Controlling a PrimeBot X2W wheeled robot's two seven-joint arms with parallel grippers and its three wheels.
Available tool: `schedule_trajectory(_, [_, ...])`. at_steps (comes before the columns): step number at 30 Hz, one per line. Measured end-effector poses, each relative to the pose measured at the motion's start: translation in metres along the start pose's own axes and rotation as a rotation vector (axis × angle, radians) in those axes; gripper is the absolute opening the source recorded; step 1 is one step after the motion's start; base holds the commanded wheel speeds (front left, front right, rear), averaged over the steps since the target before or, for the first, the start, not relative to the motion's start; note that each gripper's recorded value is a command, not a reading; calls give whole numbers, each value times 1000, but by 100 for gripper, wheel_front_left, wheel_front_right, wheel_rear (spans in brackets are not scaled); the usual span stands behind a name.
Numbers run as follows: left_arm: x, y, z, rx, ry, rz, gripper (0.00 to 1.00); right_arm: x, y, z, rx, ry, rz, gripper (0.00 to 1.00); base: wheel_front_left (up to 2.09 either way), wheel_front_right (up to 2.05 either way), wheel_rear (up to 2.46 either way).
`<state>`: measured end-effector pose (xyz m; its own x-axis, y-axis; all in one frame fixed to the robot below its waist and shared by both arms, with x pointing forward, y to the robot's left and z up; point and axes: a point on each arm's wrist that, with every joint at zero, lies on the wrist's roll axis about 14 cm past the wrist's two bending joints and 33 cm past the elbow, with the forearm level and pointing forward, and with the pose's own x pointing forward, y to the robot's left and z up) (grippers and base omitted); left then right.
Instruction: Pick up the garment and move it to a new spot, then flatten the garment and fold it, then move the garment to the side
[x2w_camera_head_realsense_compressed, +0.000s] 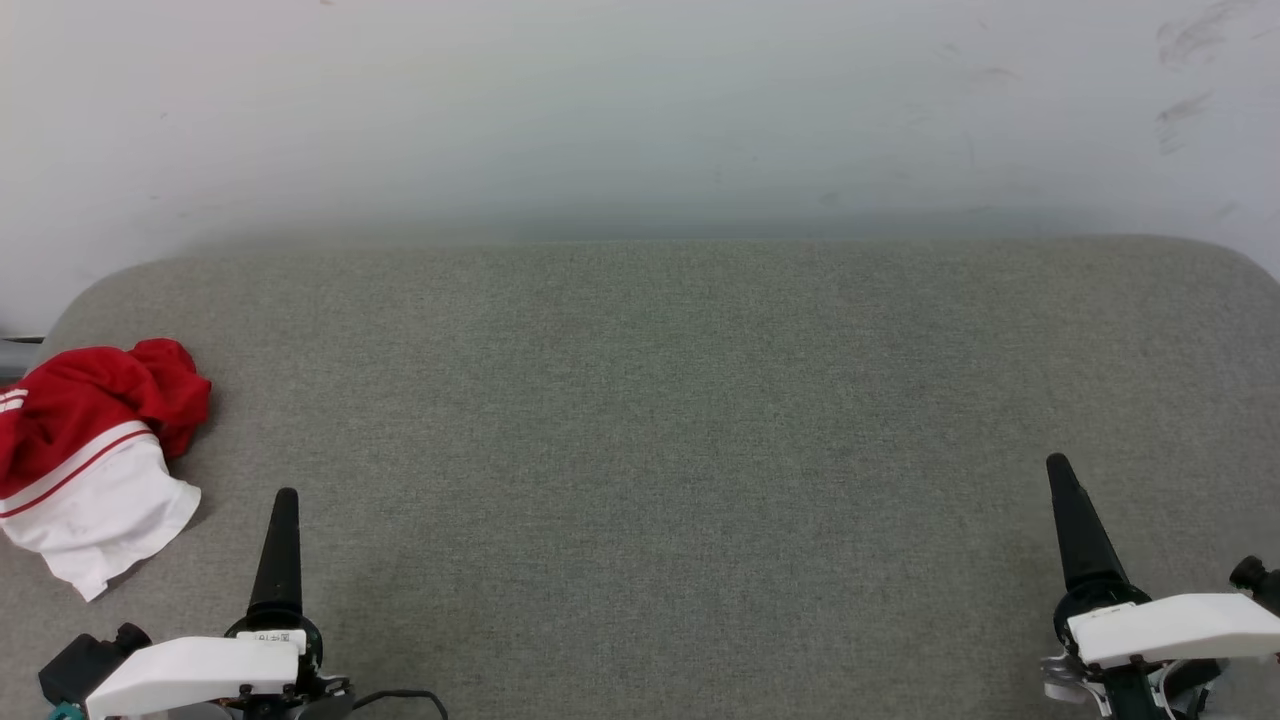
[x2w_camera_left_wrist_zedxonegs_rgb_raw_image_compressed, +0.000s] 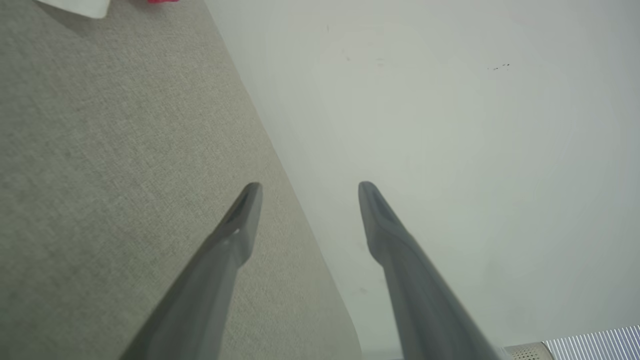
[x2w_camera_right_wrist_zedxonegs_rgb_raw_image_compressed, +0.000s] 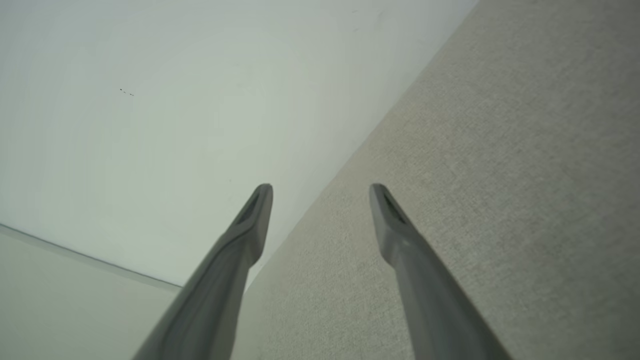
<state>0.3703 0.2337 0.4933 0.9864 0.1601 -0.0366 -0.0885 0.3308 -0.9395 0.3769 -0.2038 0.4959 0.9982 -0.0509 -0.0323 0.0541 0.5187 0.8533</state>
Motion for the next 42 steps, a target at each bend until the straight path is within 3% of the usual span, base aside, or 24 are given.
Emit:
schedule_trajectory(11, [1, -35, 11, 184, -52, -111, 100, 4, 43, 4, -305, -35, 136, 100, 0, 0, 0])
schedule_trajectory(20, [-2, -60, -6, 452, -39, -168, 100, 4, 57, 2, -492, -53, 186, 100, 0, 0, 0])
schedule_trajectory(29, [-6, -73, -33, 689, -20, -196, 100, 3, 59, 0, -646, -67, 203, 100, 0, 0, 0])
schedule_trajectory(42, [-12, -73, -62, 903, 27, -227, 100, 2, 63, -5, -809, -78, 232, 100, 0, 0, 0])
